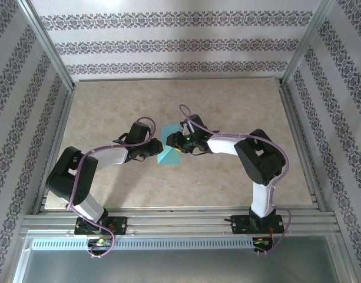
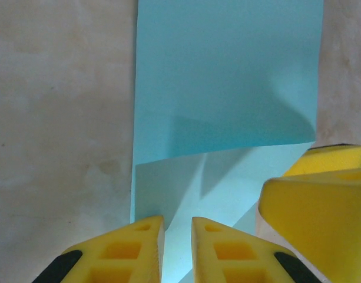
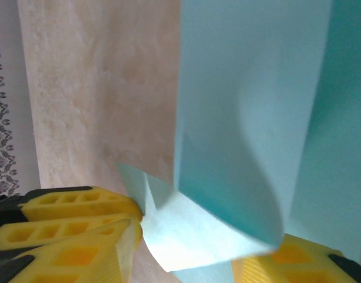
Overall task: Fold a paper plane with a square sheet of paper (pick it up from the middle)
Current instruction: Turn over the paper at the center of the table.
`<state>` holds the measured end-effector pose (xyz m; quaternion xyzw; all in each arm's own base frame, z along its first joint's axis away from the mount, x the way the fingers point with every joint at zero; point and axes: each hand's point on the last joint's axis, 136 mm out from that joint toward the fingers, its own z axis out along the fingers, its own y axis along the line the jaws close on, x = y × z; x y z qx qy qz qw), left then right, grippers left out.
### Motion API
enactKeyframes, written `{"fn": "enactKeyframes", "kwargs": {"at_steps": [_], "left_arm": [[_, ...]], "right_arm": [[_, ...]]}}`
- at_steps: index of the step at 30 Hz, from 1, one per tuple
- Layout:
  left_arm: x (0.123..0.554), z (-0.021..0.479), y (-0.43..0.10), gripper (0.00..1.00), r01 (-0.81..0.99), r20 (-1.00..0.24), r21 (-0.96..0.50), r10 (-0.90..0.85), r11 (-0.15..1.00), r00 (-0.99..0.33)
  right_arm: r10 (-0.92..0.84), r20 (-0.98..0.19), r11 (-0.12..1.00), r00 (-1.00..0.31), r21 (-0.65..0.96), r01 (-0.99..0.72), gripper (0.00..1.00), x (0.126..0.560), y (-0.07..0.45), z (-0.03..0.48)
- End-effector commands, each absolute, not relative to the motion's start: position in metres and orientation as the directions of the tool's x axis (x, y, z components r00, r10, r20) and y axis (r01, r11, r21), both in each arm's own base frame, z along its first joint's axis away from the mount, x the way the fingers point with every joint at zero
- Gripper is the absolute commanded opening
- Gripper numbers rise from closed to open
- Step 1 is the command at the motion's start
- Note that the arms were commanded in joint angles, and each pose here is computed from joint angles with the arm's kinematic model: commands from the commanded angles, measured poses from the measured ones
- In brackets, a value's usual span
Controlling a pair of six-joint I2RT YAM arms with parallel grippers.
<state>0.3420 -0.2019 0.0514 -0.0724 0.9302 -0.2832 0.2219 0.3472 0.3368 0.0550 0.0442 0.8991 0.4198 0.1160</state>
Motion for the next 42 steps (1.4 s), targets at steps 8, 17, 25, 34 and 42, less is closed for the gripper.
{"fn": "enactKeyframes", "kwargs": {"at_steps": [8, 17, 25, 34, 42], "left_arm": [[0.347, 0.036, -0.188, 0.2, -0.071, -0.344, -0.523, -0.287, 0.85, -0.894], [0.351, 0.035, -0.189, 0.2, -0.076, -0.333, -0.526, -0.287, 0.847, -0.898], [0.352, 0.073, -0.173, 0.32, -0.085, -0.345, -0.617, -0.366, 0.782, -0.864], [0.344, 0.148, -0.19, 0.89, 0.095, -0.371, -0.816, -0.391, 0.57, -0.842], [0.34, 0.188, -0.221, 1.0, 0.155, -0.302, -0.918, -0.39, 0.365, -0.87]], "right_arm": [[0.149, -0.254, 0.623, -0.956, 0.775, -0.109, 0.35, 0.35, 0.349, 0.052], [0.167, -0.261, 0.636, -0.951, 0.765, -0.098, 0.12, 0.35, 0.346, 0.049], [0.232, -0.353, 0.603, -0.907, 0.783, -0.151, 0.02, 0.365, 0.332, 0.094], [0.286, -0.364, 0.417, -0.886, 0.88, -0.226, 0.03, 0.373, 0.306, 0.18], [0.265, -0.308, 0.195, -0.914, 0.945, -0.262, 0.04, 0.373, 0.315, 0.241]]}}
